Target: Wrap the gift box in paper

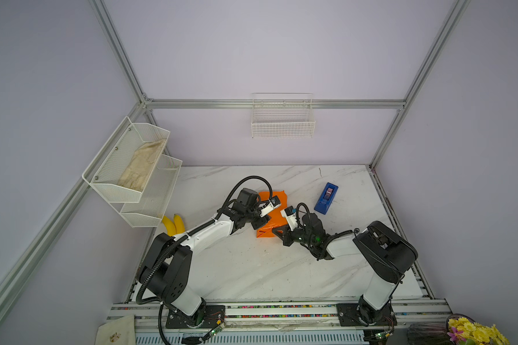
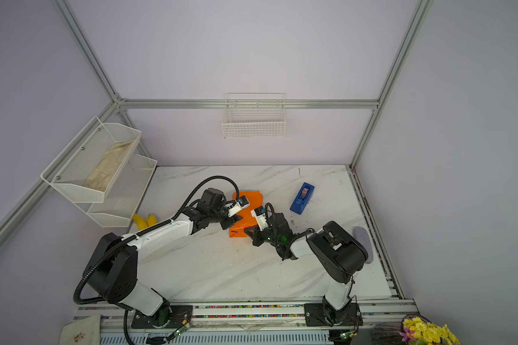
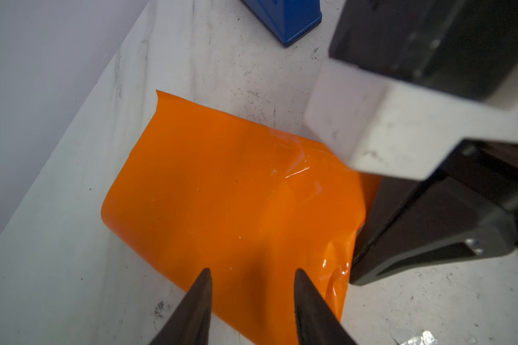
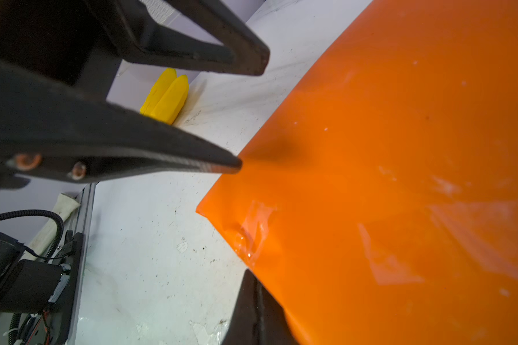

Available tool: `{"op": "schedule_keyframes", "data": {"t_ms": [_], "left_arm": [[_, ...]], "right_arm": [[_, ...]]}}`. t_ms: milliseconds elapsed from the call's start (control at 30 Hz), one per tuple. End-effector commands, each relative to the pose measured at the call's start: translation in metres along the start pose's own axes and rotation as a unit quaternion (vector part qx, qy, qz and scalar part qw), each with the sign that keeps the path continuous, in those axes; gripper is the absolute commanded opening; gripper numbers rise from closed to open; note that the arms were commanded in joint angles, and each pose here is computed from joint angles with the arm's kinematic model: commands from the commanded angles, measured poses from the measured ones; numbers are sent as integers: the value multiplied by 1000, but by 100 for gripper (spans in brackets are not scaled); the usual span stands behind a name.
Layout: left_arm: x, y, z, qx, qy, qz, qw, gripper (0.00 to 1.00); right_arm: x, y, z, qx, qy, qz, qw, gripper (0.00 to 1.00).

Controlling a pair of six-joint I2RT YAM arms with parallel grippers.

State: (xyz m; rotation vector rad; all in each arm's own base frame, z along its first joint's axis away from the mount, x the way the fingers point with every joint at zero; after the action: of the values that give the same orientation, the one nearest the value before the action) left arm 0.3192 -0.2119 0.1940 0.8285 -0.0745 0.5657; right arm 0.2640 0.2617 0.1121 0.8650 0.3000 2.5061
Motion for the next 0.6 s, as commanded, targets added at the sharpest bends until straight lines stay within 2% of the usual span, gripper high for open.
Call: {"op": "schedule_keyframes", "data": {"t_ms": [0, 167, 300, 433, 567], "left_arm": [[8, 1, 20, -37, 7, -8, 999, 47], [7, -11, 12, -20, 8, -16, 1000, 58], [3, -17, 1, 5, 1, -20, 1000, 58], [6, -24, -12, 43, -2, 9, 999, 54], [11, -31, -19, 70, 2, 31, 997, 54]], "right_arm": [[2, -4, 3, -3, 13, 9, 1000, 0], [2, -5, 3, -3, 12, 8, 1000, 0], [0, -5, 2, -1, 9, 6, 1000, 0], [0, -5, 2, 0, 8, 5, 1000, 0], [1, -5, 3, 0, 8, 5, 1000, 0]]}}
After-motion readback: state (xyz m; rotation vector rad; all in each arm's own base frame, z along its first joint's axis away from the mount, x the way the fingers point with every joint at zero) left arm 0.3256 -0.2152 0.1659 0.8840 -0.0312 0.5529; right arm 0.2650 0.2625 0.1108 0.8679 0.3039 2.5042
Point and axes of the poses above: each gripper's point midway between its finger pads, its own y axis back along the fingers, its own x axis along the line the jaws close on, z = x × y, the point moved 8 cm from there along y, back along the fingers, and after that the axes turned 2 degrees about -y, right-handed, at the moved point
